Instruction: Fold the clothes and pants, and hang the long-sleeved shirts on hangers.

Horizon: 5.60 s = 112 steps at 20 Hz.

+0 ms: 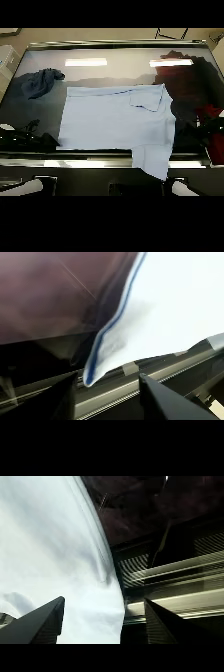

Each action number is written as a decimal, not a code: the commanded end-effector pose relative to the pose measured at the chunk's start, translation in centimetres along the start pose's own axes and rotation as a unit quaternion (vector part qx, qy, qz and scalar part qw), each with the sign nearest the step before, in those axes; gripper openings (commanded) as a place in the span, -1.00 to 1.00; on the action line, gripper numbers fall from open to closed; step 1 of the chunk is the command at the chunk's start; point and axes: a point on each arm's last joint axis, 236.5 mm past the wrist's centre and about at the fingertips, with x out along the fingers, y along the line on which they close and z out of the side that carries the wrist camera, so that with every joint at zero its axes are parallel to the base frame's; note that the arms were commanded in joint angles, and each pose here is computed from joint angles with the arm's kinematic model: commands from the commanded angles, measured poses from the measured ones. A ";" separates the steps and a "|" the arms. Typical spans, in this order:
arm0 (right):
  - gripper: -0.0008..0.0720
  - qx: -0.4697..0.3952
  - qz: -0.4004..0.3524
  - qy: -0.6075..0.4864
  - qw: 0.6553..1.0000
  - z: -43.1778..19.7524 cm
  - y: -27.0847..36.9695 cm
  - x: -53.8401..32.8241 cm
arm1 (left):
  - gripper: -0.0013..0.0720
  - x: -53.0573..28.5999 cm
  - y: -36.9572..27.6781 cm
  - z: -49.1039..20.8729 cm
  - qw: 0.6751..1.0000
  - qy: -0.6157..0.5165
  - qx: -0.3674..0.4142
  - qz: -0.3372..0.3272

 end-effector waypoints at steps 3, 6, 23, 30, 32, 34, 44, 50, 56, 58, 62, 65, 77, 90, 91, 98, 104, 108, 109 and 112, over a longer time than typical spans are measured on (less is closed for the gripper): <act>0.53 -0.012 -0.005 0.007 1.000 -0.4 -0.3 0.1 | -0.66 2.2 -0.4 1.1 1.000 -0.008 -0.004 0.021; 0.53 -0.016 -0.020 0.021 0.999 -1.2 -1.4 1.5 | -0.90 2.3 -0.6 0.8 1.000 -0.001 -0.002 0.018; -0.88 -0.069 0.132 0.007 0.989 0.2 5.3 2.4 | -0.91 -2.9 -6.2 4.6 0.994 -0.087 0.058 -0.018; -0.88 -0.266 0.097 -0.526 0.802 3.4 16.5 -37.9 | -0.91 -37.7 -34.4 2.2 0.729 -0.566 0.386 -0.004; -0.88 -0.305 0.053 -0.688 0.656 -5.0 18.4 -50.1 | -0.90 -46.1 -40.6 -6.6 0.589 -0.677 0.441 0.023; -0.88 -0.294 0.032 -0.789 0.539 -13.9 18.3 -56.5 | -0.91 -49.7 -43.8 -14.9 0.491 -0.734 0.467 0.044; -0.88 -0.259 0.031 -0.868 0.423 -28.7 16.5 -58.5 | -0.91 -51.1 -45.8 -26.9 0.395 -0.797 0.457 0.000; -0.88 -0.265 0.024 -0.636 0.724 -10.9 15.2 -45.7 | -0.91 -43.8 -39.3 -11.0 0.623 -0.672 0.401 0.018; -0.89 -0.248 0.018 -0.213 0.945 4.6 14.8 -15.4 | -0.91 -21.2 -24.5 9.3 0.885 -0.388 0.258 0.002; -0.89 -0.206 0.025 -0.181 0.961 8.2 15.7 -8.5 | -0.90 -15.1 -19.4 13.4 0.919 -0.335 0.210 0.011; -0.88 -0.156 0.066 -0.228 0.959 16.7 18.7 -2.9 | -0.90 -9.1 -13.4 21.0 0.950 -0.289 0.116 0.002; -0.88 -0.143 0.093 -0.359 0.918 22.6 20.4 -5.9 | -0.90 -9.1 -13.6 25.2 0.947 -0.300 0.113 -0.012; -0.88 -0.122 0.108 -0.343 0.925 23.2 20.3 -4.4 | -0.90 -10.5 -17.2 27.6 0.931 -0.316 0.181 -0.009; -0.87 -0.100 -0.034 -0.051 0.993 8.2 9.6 0.4 | -0.90 -3.5 -6.8 11.3 0.995 0.004 0.094 0.041; -0.87 -0.100 -0.037 -0.050 0.993 8.2 9.5 0.4 | -0.90 -3.6 -6.8 11.4 0.995 0.003 0.094 0.041; 0.01 -0.077 -0.042 -0.059 0.994 8.7 9.2 0.3 | -0.23 -3.2 -6.2 11.0 0.995 0.007 0.087 0.039; 0.38 -0.063 -0.055 0.026 0.996 4.4 3.7 -3.3 | 0.22 -8.3 -3.3 7.3 0.997 -0.009 0.044 0.057; 0.39 -0.025 -0.043 0.005 0.999 1.6 0.3 -2.3 | 0.20 -3.5 0.1 0.4 0.999 0.018 0.019 0.046; 0.39 -0.023 -0.041 0.000 0.999 1.3 -0.1 -2.0 | 0.20 -2.2 0.6 -1.0 0.999 0.022 0.019 0.044; 0.39 -0.025 -0.040 0.008 0.999 0.1 -0.3 -1.3 | 0.20 0.1 1.5 -3.2 0.999 0.031 0.013 0.040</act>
